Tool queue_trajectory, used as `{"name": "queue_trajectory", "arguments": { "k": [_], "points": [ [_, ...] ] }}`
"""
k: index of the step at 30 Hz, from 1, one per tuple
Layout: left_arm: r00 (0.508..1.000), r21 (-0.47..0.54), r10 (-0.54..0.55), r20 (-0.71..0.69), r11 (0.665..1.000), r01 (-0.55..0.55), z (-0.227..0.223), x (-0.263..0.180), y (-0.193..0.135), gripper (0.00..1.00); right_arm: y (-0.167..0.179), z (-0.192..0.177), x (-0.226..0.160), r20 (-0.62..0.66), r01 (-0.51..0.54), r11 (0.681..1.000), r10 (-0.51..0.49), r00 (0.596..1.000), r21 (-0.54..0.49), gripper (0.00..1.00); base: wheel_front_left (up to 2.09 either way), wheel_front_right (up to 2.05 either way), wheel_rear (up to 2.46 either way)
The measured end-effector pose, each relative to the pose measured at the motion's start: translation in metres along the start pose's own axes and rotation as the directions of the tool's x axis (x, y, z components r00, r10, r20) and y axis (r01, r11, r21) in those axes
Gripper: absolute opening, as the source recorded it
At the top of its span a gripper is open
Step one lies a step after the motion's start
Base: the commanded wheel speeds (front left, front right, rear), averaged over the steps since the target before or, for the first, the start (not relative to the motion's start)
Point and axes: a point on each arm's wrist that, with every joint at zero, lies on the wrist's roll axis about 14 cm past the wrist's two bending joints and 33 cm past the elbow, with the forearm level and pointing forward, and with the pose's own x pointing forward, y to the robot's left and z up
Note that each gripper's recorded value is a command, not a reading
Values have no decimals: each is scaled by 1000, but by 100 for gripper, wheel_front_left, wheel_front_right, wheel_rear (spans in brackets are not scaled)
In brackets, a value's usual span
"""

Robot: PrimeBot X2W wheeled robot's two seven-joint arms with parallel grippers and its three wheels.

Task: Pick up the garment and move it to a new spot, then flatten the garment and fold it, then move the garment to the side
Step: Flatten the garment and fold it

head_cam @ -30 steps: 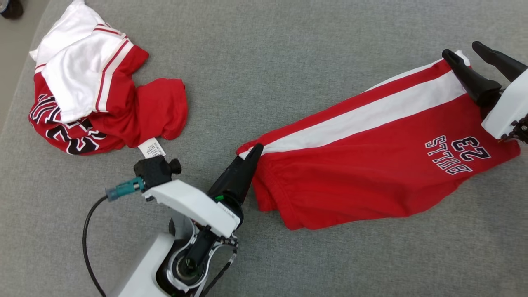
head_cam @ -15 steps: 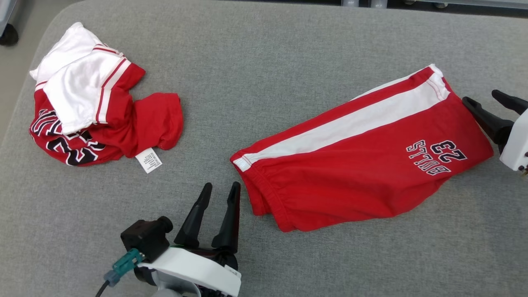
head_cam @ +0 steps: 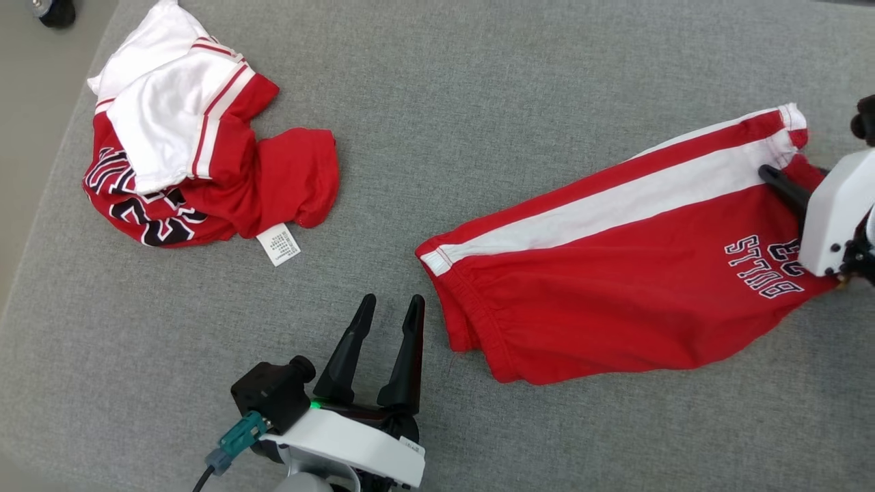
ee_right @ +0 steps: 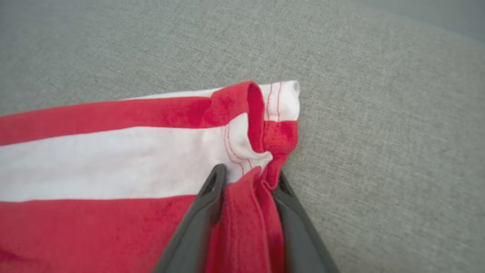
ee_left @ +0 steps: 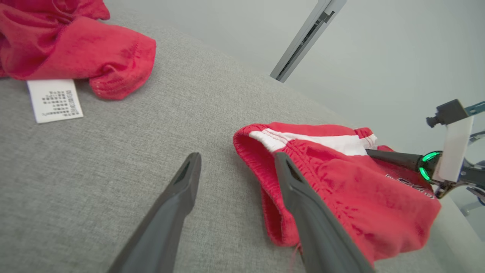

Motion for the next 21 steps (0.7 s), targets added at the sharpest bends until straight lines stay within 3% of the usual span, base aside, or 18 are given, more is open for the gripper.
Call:
{"name": "queue_trajectory", "arguments": {
  "k": [9,16,21],
  "points": [
    [994,34,-101,-28,994,102,-13,-11,-20,100,15,8,-60,187,-36,988,7,982,149,0,0,0,0],
    [983,76,-175,-55,981,179,-19,-22,-33,100,-3,6,-140,307,20,967,-100,946,253,0,0,0,0],
    [977,92,-206,-54,973,210,-16,-25,-40,100,-11,-15,-164,299,52,939,-160,941,340,0,0,0,0]
  ]
}}
